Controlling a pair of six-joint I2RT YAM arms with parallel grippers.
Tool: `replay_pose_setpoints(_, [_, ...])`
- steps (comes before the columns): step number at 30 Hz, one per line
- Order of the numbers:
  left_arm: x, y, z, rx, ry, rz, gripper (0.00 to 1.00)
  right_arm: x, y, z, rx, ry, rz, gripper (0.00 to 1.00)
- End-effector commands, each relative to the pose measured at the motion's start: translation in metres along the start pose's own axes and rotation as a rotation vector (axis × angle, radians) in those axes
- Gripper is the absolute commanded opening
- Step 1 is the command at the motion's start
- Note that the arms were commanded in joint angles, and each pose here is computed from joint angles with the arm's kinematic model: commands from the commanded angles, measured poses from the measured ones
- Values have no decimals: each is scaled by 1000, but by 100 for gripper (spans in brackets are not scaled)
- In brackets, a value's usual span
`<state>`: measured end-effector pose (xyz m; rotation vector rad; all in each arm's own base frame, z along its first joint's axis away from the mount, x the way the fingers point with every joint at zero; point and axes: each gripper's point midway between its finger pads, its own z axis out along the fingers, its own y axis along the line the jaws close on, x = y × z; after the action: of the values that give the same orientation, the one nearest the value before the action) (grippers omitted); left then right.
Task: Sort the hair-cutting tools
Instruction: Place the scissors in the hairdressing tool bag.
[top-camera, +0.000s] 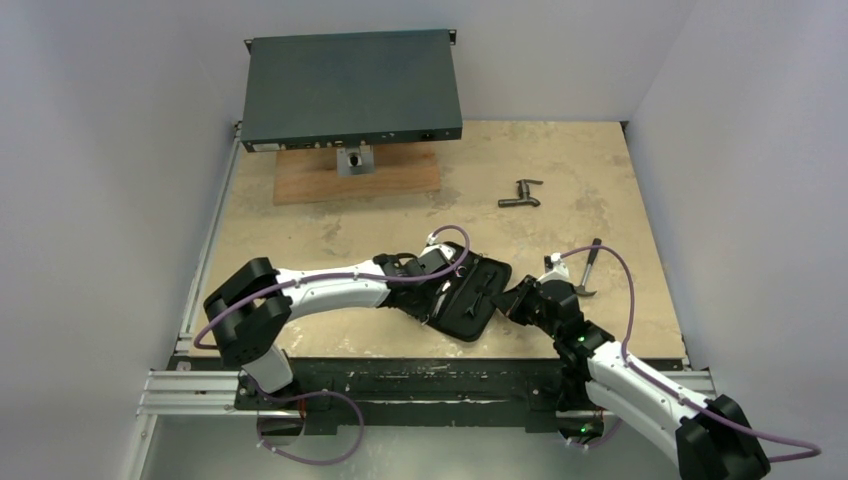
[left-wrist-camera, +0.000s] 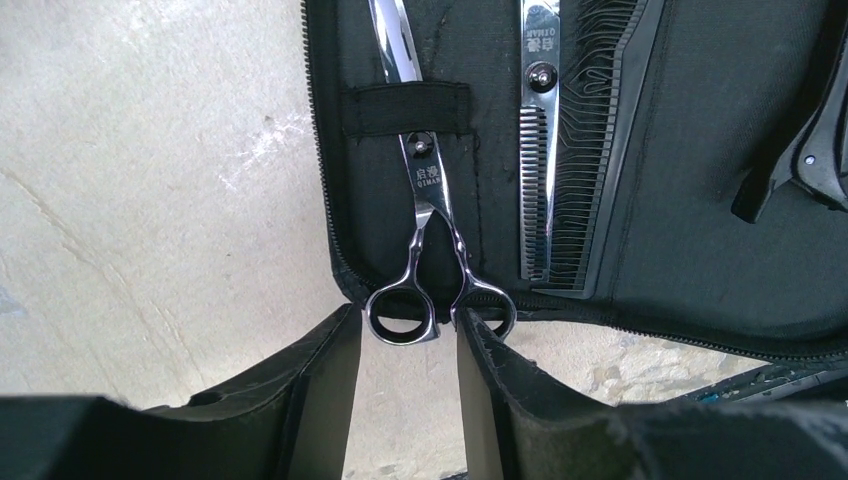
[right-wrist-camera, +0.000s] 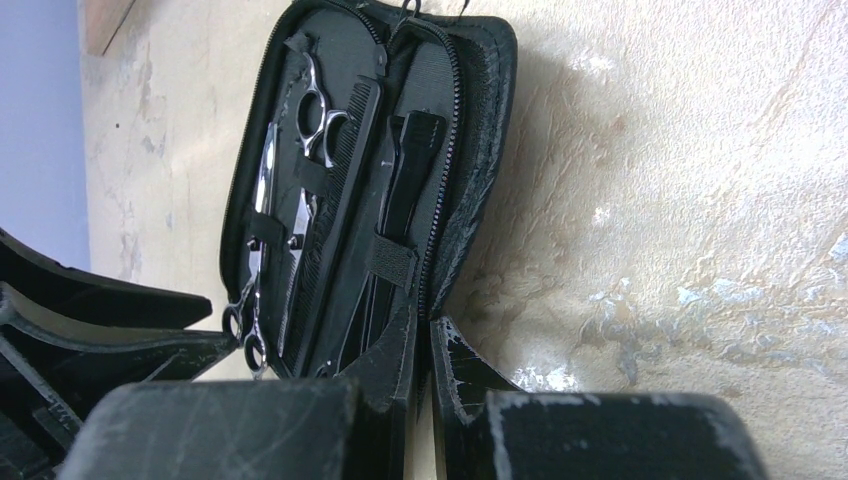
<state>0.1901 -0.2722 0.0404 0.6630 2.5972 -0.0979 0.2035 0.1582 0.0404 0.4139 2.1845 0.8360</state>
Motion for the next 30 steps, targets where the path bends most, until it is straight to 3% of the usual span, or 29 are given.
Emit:
replay_pose_setpoints(1, [-7,-12,0,41,-17,11,39,1,8,-2,-19,24,-28,0])
replay_pose_setpoints(21, [4,-8,22,-30,18,21,31,3,9,-2,-24,32,-30,0])
replay_pose_setpoints(24, [2,-9,25,-28,19,20,24,3,9,-3,-26,35,-30,0])
replay_pose_setpoints(29, [-5,-9,24,-26,5,18,0,5,10,-3,-34,42,-31,0])
replay_pose_setpoints(30, [-7,-9,23,-25,2,19,0,5,10,-3,-33,42,-31,0])
